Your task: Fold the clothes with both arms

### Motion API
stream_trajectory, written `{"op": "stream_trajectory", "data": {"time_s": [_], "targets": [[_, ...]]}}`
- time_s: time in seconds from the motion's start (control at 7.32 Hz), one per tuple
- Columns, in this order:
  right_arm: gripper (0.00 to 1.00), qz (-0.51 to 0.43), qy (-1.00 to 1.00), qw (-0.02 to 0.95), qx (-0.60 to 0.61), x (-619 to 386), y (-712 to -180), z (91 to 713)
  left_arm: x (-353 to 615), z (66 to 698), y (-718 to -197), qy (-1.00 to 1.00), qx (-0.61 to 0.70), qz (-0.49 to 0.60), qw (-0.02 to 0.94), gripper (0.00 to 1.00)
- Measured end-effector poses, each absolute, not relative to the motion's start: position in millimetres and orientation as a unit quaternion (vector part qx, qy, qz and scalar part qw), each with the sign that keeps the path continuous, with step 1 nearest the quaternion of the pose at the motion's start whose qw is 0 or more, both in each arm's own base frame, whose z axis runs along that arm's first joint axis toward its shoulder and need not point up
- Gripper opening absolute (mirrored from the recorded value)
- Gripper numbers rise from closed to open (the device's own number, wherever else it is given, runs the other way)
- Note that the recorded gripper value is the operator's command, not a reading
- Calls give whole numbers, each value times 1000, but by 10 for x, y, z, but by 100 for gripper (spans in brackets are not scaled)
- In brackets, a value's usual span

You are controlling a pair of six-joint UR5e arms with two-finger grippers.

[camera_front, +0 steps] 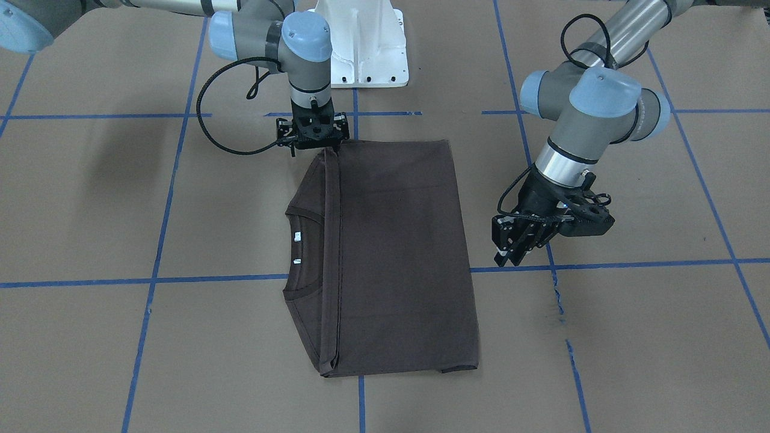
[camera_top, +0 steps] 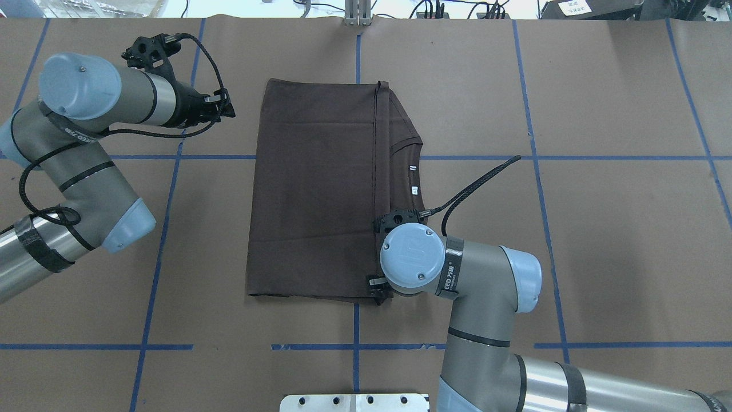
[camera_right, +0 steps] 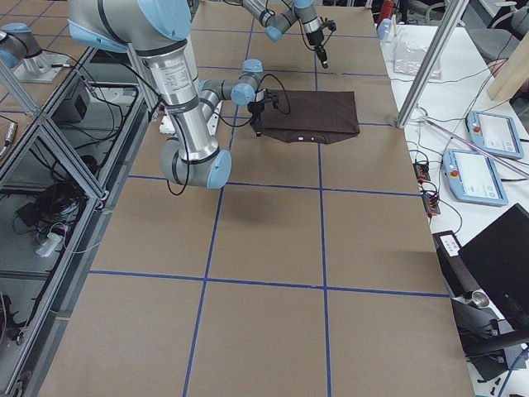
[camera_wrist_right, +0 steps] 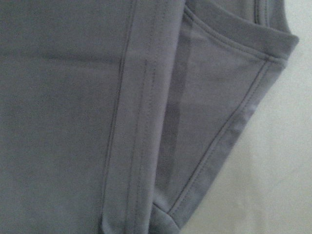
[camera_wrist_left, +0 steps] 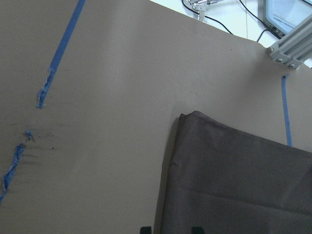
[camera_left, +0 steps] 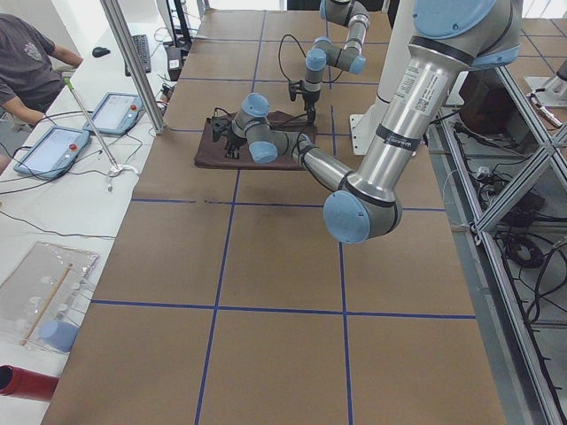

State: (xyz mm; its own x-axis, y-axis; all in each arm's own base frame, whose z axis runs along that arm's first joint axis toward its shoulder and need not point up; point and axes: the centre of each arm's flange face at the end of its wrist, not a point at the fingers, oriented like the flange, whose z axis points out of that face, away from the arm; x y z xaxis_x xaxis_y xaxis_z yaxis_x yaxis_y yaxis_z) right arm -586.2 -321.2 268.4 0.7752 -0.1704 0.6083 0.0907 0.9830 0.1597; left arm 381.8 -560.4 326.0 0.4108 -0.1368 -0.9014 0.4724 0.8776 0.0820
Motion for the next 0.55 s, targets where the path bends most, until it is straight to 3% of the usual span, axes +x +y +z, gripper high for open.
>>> {"op": "stream_trajectory", "data": {"time_s": [0.55], "targets": [[100,-126,-313,937,88,-5215,-3194,2993,3803,3217,-5587,514,165,-181,822,40]]}}
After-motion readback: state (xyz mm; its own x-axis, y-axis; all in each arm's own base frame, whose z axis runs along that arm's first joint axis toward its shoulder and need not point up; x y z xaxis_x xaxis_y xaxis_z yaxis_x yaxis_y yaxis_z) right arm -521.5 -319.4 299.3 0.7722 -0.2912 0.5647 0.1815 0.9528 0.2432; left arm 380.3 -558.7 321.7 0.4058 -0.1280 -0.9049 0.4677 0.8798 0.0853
